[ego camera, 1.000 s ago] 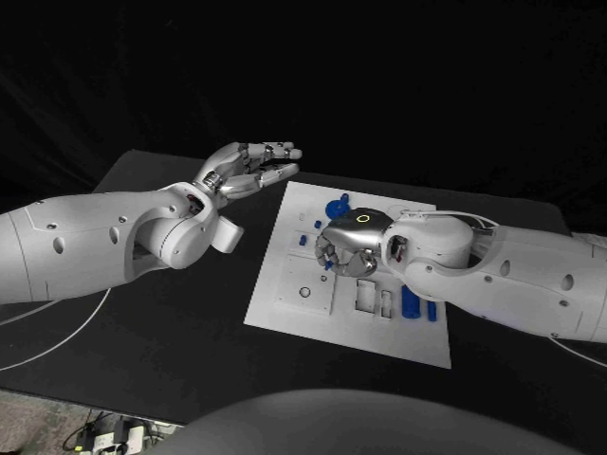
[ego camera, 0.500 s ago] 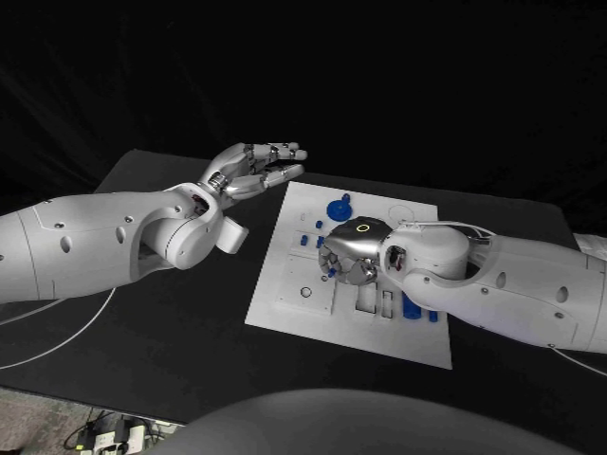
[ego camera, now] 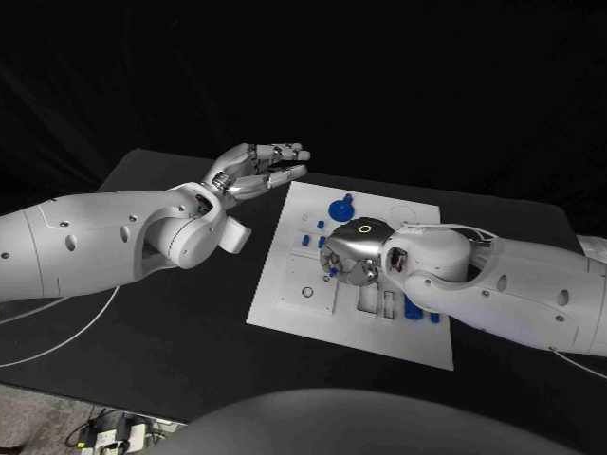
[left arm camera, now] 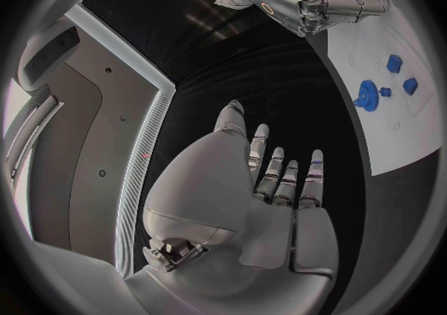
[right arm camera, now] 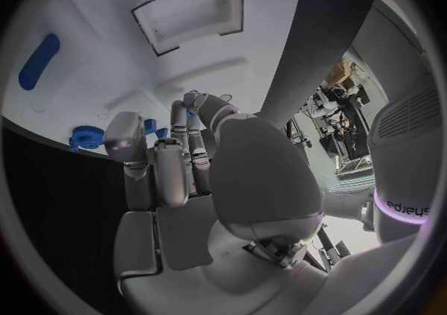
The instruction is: Assemble the parts on the task board
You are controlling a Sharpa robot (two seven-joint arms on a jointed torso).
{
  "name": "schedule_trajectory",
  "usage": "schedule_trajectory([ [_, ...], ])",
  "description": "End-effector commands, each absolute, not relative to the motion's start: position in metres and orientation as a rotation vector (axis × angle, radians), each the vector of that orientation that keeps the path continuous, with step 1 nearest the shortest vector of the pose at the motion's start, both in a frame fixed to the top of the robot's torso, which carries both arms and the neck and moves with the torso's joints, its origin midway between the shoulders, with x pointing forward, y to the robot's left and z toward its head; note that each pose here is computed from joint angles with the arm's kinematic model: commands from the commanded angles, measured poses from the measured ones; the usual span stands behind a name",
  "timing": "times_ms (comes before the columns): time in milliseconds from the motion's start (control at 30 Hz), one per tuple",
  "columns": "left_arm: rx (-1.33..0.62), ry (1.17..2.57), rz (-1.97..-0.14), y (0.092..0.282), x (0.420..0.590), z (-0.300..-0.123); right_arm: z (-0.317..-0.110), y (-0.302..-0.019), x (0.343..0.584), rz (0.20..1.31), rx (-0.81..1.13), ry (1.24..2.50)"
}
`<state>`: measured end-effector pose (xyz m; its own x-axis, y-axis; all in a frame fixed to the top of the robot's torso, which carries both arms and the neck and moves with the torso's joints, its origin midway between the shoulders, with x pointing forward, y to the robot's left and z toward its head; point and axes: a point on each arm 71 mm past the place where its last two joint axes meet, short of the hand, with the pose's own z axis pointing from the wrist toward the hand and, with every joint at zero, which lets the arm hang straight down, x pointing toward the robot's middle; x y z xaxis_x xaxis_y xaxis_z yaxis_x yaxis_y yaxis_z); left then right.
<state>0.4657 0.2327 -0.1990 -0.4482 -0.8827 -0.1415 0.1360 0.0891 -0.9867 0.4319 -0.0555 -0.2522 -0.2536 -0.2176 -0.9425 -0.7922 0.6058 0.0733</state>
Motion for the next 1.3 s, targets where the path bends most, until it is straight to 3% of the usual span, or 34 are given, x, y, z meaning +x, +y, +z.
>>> schedule_trajectory([
  [33, -0.767, 1.516, -1.522, 0.23, 0.4656, -0.1986, -0.2519, -0.0532, 0.4313, 0.686, -0.828, 1.764],
  [1300, -0.777, 1.539, -1.513, 0.231, 0.4647, -0.2081, -0.2584, -0.0444, 0.4281, 0.714, -0.83, 1.792],
])
